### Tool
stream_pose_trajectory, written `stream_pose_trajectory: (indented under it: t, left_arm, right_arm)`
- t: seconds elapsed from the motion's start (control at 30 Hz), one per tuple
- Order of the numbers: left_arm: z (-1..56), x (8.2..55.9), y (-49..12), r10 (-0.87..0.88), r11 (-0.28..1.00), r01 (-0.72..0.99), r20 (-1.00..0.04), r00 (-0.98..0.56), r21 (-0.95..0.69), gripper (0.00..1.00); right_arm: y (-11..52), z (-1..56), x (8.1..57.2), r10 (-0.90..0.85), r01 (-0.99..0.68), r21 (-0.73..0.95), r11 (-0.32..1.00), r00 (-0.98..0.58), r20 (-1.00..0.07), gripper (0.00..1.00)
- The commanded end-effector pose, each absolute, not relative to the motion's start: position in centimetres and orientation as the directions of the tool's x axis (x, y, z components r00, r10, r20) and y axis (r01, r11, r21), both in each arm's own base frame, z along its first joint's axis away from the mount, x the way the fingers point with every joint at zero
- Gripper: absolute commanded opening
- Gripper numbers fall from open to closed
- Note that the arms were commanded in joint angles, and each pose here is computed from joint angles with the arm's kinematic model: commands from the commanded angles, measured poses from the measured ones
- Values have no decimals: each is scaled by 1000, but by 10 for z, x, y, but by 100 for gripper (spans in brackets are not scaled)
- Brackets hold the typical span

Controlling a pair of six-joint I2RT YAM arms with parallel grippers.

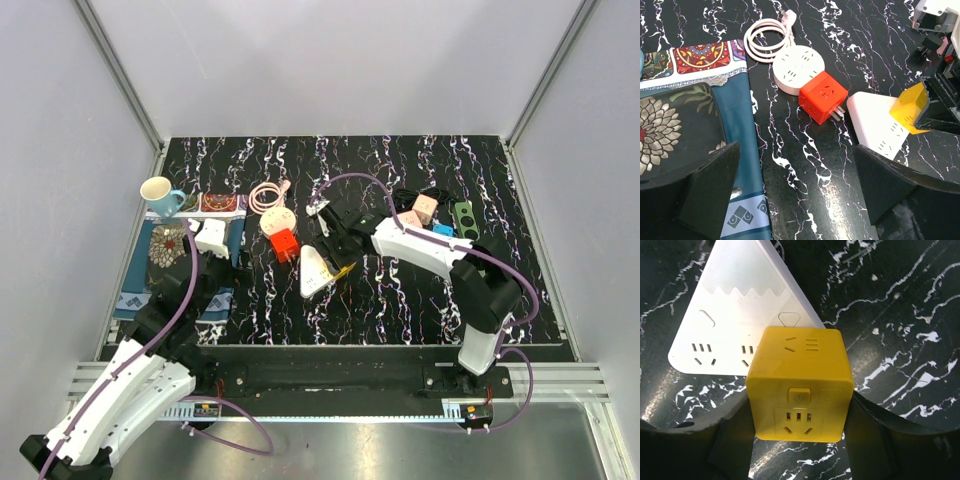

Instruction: Insert the plug

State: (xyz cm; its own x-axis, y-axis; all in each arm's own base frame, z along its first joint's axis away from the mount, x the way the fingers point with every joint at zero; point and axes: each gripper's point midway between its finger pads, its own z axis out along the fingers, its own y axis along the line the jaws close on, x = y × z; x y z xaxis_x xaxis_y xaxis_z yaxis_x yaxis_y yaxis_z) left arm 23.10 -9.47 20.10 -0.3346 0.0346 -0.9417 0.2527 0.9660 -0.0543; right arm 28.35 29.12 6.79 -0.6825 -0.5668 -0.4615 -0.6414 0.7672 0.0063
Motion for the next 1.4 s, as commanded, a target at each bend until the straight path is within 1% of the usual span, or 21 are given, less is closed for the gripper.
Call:
stream_pose_trajectory:
  t: [0.0, 0.07, 0.1, 0.13, 0.23, 0.27, 0.33, 0.37, 0.43, 0.47, 0.6, 0.73, 0.83, 0.9, 1.0, 1.1, 1.17, 1.23, 1.27, 1.33, 1.37]
  left_arm:
    - [209, 236, -97, 16, 965, 254, -953, -304, -65, 99]
    - [209, 236, -98, 18, 964, 257, -952, -307, -65, 99]
    - [208, 236, -99, 19, 963, 261, -951, -310, -66, 99]
    - [208, 237, -99, 21, 963, 261, -950, -312, -65, 99]
    - [207, 237, -100, 23, 963, 262, -948, -316, -64, 99]
    - [206, 237, -100, 24, 963, 263, -948, -318, -64, 99]
    - [205, 238, -101, 24, 962, 263, -946, -324, -66, 99]
    - [203, 238, -101, 26, 962, 266, -944, -328, -66, 99]
    - [201, 238, -104, 30, 960, 271, -940, -340, -67, 99]
    - [200, 239, -104, 31, 960, 271, -937, -348, -68, 99]
    - [191, 242, -109, 22, 961, 262, -916, -401, -92, 99]
    - [185, 249, -118, -26, 962, 230, -884, -466, -150, 99]
    - [178, 258, -124, -74, 967, 170, -847, -526, -190, 99]
    - [167, 266, -125, -104, 974, 105, -813, -573, -199, 99]
    - [162, 282, -130, -159, 976, 24, -778, -608, -218, 99]
    - [155, 299, -139, -211, 971, -45, -742, -637, -237, 99]
    - [139, 309, -141, -236, 969, -112, -705, -669, -219, 99]
    - [139, 319, -147, -248, 967, -133, -689, -681, -217, 99]
    - [127, 322, -151, -254, 966, -154, -662, -705, -207, 99]
    - [126, 330, -158, -267, 963, -165, -648, -714, -215, 99]
    - [116, 333, -160, -277, 960, -186, -628, -728, -208, 99]
  right_arm:
    - [203, 35, 258, -621, -602, -153, 784, -764, -175, 3]
    - [197, 38, 260, -633, -613, -158, 774, -755, -171, 11]
    - [195, 39, 260, -633, -613, -160, 774, -755, -169, 17]
    - [196, 41, 260, -633, -613, -157, 774, -755, -172, 37]
    - [205, 49, 260, -628, -617, -121, 778, -754, -194, 58]
    - [210, 57, 263, -621, -614, -108, 782, -753, -219, 68]
    - [215, 65, 266, -607, -604, -96, 791, -756, -245, 78]
    - [219, 74, 270, -601, -601, -92, 794, -752, -272, 86]
    - [221, 85, 274, -595, -598, -92, 796, -745, -301, 94]
    - [224, 97, 278, -588, -594, -99, 799, -735, -338, 99]
    - [226, 131, 289, -521, -536, -102, 838, -730, -442, 100]
    - [219, 176, 308, -403, -418, -122, 900, -694, -597, 100]
    - [212, 196, 315, -285, -328, -72, 942, -668, -687, 100]
    - [208, 203, 319, -216, -280, -33, 959, -655, -724, 100]
    - [199, 207, 318, -140, -237, 21, 971, -640, -755, 100]
    - [191, 204, 313, -97, -206, 49, 977, -641, -761, 100]
    - [186, 200, 310, -67, -181, 66, 981, -641, -765, 100]
    - [181, 197, 307, -38, -158, 84, 984, -642, -766, 100]
    - [181, 197, 308, -12, -145, 105, 984, -639, -769, 100]
    - [178, 197, 304, 13, -137, 130, 982, -636, -772, 100]
    - [180, 198, 305, 36, -130, 150, 980, -627, -778, 100]
